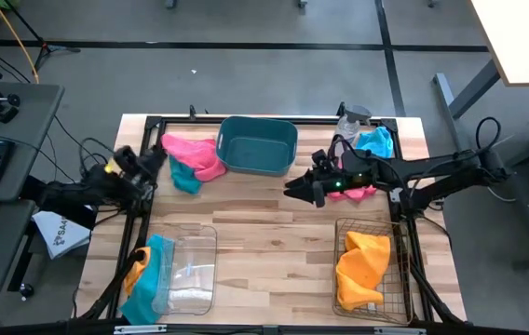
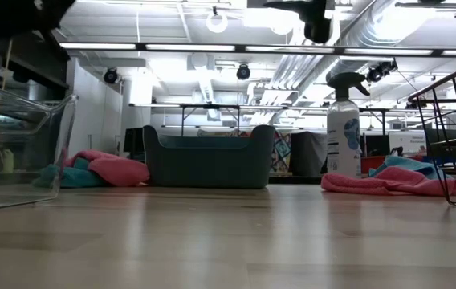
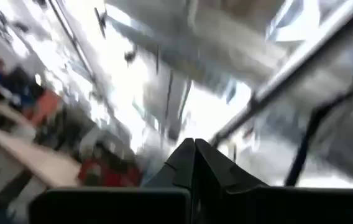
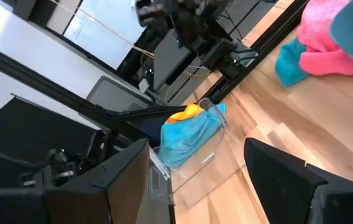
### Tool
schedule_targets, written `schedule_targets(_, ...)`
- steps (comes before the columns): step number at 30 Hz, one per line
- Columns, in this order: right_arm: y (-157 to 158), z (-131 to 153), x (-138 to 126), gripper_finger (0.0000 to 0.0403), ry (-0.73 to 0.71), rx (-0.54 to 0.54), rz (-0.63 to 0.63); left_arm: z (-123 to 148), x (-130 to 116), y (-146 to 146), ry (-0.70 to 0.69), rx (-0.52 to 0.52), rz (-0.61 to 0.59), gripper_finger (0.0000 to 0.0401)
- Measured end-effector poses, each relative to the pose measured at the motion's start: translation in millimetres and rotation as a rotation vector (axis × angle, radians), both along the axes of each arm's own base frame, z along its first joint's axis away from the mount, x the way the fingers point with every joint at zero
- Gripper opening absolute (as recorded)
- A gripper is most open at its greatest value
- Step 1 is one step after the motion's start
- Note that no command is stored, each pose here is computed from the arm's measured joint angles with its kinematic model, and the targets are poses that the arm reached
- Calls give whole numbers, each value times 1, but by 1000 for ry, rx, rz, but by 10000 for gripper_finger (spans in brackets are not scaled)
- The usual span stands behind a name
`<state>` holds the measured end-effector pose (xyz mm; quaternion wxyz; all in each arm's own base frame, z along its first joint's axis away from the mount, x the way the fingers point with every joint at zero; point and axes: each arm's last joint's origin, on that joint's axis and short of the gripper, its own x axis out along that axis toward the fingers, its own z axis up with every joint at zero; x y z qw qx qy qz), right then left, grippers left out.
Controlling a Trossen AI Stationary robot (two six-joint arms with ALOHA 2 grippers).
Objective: Sort microfiber towel by color & place in baskets
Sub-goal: Put the orange microfiber towel into the wire basket
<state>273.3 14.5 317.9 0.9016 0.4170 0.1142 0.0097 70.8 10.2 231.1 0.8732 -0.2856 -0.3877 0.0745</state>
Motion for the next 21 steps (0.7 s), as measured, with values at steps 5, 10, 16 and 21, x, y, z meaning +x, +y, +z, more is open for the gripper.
schedule_targets(5,-1,0,0,259,-3,-37,-44,20,-3,4,-101,-138,63,0)
schedule_targets(10,-12,4,1,259,-41,-105,-151,56,31,-1,57,-51,-98,0)
schedule_targets(16,-22,6,1,259,-65,-152,-183,114,73,-12,121,264,-346,0)
schedule_targets(21,-23,6,1,259,-63,-208,-173,144,89,-17,201,247,-539,5)
